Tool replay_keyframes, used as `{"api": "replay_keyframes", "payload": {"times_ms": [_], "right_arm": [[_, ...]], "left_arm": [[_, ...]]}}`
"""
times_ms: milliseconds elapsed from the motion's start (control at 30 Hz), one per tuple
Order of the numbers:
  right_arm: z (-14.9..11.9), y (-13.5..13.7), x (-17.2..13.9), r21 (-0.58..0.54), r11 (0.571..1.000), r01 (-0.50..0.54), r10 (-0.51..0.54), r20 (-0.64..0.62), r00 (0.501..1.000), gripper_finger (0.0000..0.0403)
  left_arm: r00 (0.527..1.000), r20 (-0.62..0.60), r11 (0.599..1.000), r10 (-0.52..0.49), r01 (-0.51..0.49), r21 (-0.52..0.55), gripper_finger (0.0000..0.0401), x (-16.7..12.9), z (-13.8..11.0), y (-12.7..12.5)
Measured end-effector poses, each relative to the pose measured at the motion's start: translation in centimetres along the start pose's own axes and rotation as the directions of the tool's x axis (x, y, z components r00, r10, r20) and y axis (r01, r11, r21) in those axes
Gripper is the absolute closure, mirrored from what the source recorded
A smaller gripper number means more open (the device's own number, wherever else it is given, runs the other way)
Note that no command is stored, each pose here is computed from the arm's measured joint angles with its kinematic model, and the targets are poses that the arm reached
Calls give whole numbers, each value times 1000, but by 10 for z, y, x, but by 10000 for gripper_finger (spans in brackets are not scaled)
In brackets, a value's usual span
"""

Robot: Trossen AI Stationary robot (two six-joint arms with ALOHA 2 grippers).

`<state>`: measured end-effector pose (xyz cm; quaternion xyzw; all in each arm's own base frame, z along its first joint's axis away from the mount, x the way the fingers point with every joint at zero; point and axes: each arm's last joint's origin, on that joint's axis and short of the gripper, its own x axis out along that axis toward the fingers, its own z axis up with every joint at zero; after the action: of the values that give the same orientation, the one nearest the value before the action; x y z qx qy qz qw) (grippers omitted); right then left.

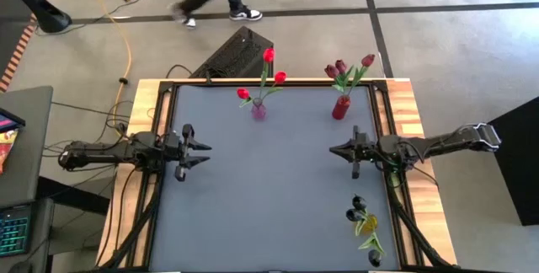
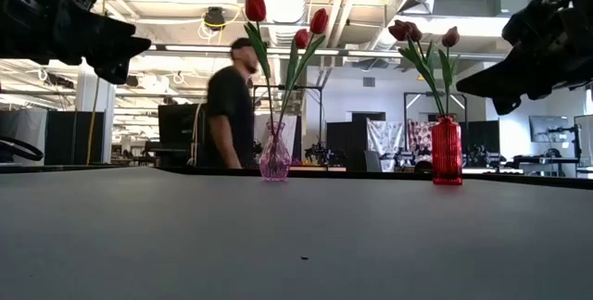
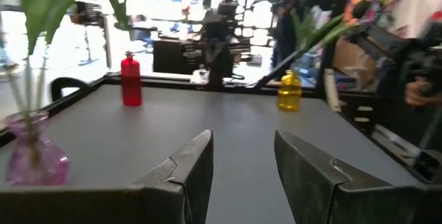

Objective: Sort flowers into vase by color
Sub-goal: Return to Home Position

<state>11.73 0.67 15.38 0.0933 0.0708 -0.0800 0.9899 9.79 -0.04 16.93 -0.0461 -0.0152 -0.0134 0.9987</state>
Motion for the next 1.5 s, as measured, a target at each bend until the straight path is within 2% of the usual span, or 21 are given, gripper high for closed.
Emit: {"api": "replay_keyframes", "payload": {"times_ms": [300,667,1500], "right_arm": [[-4,-1,-1,-11,1000,2,-3,-37,999,361],[-9,-2,-1,-28,1000,13,-16,-91,996,361],[-10,-2,-1,-28,999,15,-18,-97,995,360]], "left_arm": [[995,9,995,96,-96,4,257,0,0,3],[995,8,995,97,-97,-4,257,0,0,3],[995,7,995,97,-97,-5,257,0,-1,3]]}}
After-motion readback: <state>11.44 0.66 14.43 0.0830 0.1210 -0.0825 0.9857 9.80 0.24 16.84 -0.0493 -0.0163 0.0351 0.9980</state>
